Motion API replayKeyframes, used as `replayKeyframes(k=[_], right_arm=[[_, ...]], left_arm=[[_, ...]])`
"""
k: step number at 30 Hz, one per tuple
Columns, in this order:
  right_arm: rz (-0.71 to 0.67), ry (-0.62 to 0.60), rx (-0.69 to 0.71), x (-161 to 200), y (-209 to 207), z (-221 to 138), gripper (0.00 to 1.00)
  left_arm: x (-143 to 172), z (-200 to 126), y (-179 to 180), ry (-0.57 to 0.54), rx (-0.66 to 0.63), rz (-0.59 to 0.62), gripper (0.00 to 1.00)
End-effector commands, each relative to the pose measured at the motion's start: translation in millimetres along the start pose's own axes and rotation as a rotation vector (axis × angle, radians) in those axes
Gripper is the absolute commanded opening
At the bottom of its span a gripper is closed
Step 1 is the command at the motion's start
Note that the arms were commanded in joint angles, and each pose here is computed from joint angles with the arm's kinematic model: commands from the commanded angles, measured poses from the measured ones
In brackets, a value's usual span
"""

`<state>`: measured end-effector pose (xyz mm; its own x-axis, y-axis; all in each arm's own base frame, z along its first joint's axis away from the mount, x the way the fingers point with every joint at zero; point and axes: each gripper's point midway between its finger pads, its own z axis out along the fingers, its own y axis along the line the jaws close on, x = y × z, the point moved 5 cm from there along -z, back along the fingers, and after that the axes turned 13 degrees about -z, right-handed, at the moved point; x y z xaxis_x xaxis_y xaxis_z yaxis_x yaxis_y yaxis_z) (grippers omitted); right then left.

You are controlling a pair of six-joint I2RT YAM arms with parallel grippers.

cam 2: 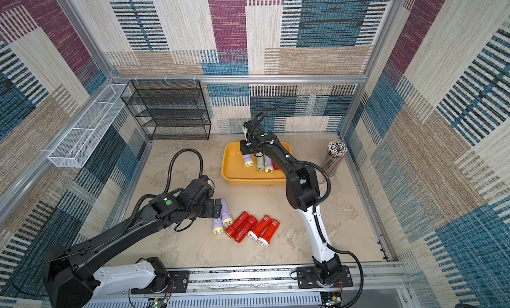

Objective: Put the flashlights into the storage boxes
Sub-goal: Place the flashlight at the storage box, then pick up the flashlight from the center of the board.

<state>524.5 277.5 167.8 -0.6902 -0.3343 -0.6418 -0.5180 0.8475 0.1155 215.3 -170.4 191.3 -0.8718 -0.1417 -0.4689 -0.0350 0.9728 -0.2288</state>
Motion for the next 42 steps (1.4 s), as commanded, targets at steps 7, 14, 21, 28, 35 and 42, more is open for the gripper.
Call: replayKeyframes(k=[7,14,21,28,35,42], right_arm=[[0.044,0.047,-0.013,19.1,-30.3,47.5,0.43],[0.069,0.046,-0.004,23.5,-43.4,55.1,0.51],[0.061,0.014,-0.012,10.2,-39.2,36.2,0.56],[0.040,-0.073,-0.056,-13.3,-22.1,-21.1,0.57],[0.005,-0.079,-0.111,18.9,16.5,-70.2,0.58],[-0.032,-0.025,-0.144,86.9,56.2,-101.1,0.59]], left_arm=[[-11.6,26.9,-10.2,0.040,-0.005,0.016,0.97],[-16.9,37.6,-13.9,0.062,-0.010,0.020,0.96],[-17.3,40.6,-14.7,0.079,-0.013,0.016,0.96],[-14.8,31.4,-9.7,0.068,-0.006,-0.011,0.96],[4.4,30.7,3.7,0.109,-0.011,-0.085,0.96],[27.9,29.4,23.1,0.136,-0.024,-0.167,0.95]])
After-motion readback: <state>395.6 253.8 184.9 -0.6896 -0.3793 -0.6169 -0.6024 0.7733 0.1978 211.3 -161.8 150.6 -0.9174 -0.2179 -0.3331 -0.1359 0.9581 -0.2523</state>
